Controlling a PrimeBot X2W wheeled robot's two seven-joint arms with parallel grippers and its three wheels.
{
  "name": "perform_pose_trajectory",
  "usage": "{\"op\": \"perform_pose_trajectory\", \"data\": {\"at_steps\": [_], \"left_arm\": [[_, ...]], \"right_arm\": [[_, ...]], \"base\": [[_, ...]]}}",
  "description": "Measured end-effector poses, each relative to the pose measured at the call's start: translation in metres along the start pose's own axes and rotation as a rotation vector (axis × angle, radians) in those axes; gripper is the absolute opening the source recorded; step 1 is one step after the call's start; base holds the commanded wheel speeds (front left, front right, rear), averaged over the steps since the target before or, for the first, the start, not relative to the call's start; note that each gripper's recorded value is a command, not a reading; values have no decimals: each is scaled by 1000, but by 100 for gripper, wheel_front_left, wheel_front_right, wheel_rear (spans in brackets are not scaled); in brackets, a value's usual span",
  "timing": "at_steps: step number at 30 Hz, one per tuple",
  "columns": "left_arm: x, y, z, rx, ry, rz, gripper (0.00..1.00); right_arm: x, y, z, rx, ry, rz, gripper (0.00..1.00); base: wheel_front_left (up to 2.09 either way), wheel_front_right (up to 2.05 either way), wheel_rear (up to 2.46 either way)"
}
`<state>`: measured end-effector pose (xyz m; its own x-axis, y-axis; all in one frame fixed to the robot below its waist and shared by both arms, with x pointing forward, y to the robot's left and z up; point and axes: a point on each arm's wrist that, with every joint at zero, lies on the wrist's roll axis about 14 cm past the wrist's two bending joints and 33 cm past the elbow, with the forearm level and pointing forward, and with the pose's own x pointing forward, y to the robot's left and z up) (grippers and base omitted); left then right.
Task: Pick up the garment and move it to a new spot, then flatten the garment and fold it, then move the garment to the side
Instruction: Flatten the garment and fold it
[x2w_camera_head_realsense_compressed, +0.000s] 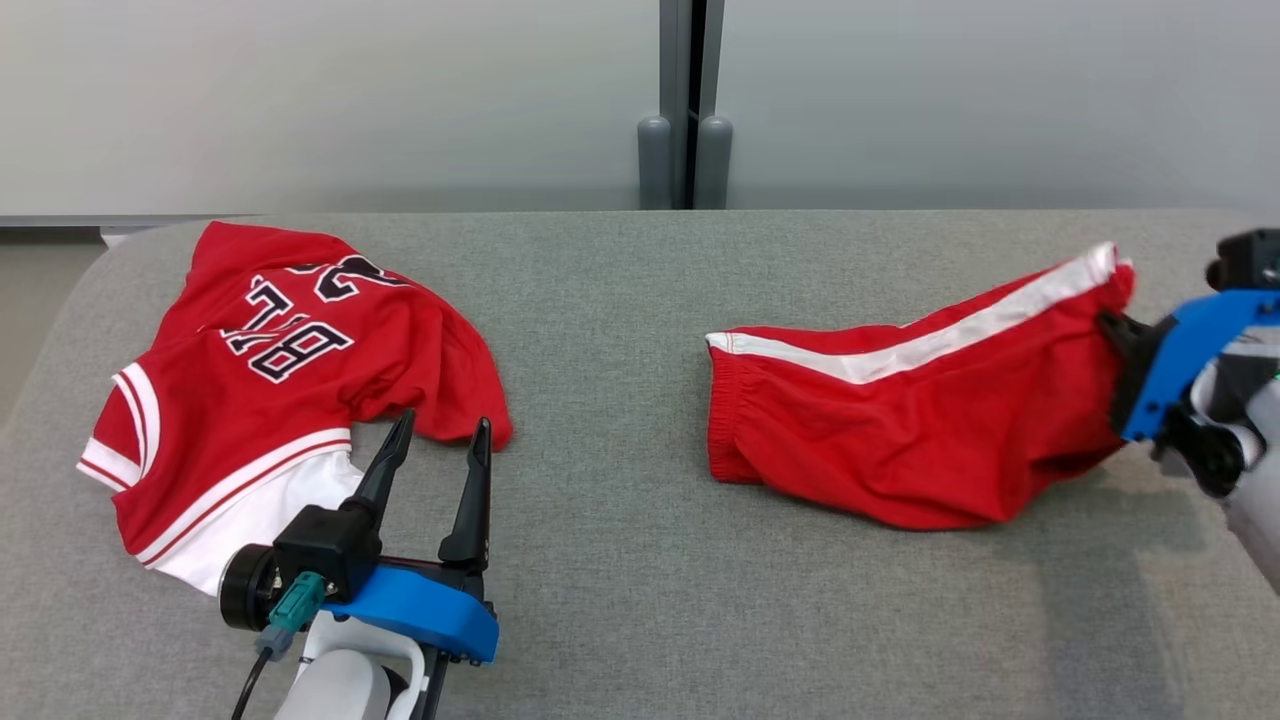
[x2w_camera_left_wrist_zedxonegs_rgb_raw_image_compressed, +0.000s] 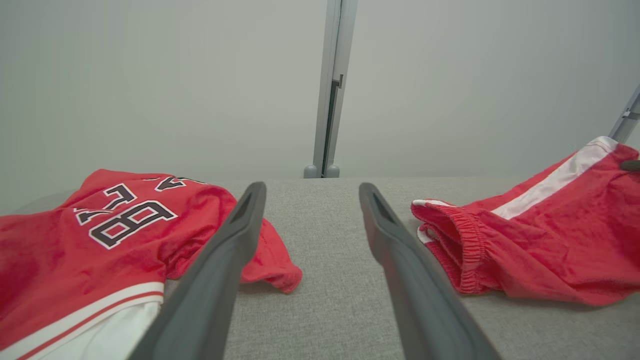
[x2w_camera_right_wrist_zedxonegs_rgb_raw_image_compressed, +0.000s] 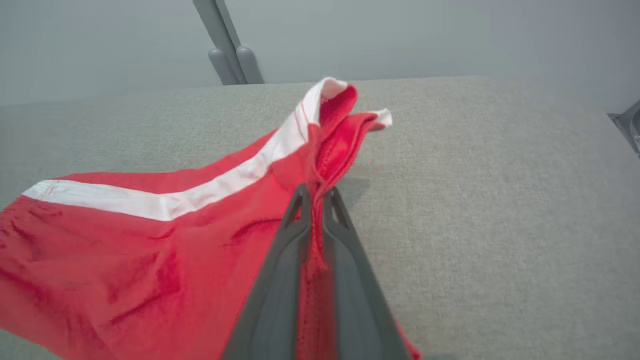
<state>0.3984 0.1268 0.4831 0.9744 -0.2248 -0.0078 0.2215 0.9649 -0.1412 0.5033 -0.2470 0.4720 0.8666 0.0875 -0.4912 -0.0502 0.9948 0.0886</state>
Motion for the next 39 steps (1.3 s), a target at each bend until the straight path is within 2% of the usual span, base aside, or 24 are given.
{"op": "perform_pose_trajectory", "data": {"at_steps": [8, 14, 22, 23, 24, 25, 26, 31, 35, 39], "left_arm": [[-10, 11, 1, -24, -6, 48, 100], [-23, 28, -1, -34, -2, 109, 100], [-31, 40, -6, -41, 12, 153, 100], [-32, 41, -6, -41, 14, 157, 100], [-32, 42, -7, -41, 15, 160, 100], [-31, 43, -7, -43, 15, 161, 100], [-31, 42, -7, -44, 15, 161, 100], [-25, 38, -8, -42, 15, 144, 100], [-20, 32, -5, -38, 7, 123, 100], [-17, 28, -1, -37, -5, 108, 100]], "right_arm": [[20, 102, 17, -15, -7, 212, 0], [29, 163, 0, -31, 73, 322, 0], [35, 203, -31, -44, 157, 395, 0], [35, 206, -33, -40, 163, 401, 14], [34, 210, -36, -40, 170, 412, 43], [32, 215, -39, -44, 177, 426, 64], [30, 221, -40, -42, 177, 442, 100], [21, 237, -25, 7, 93, 509, 100], [9, 241, 10, 58, -67, 555, 100], [0, 210, 46, 49, -255, 520, 100]], "base": [[0, 0, 0], [0, 0, 0], [0, 0, 0], [0, 0, 0], [0, 0, 0], [0, 0, 0], [0, 0, 0], [0, 0, 0], [0, 0, 0], [0, 0, 0]]}}
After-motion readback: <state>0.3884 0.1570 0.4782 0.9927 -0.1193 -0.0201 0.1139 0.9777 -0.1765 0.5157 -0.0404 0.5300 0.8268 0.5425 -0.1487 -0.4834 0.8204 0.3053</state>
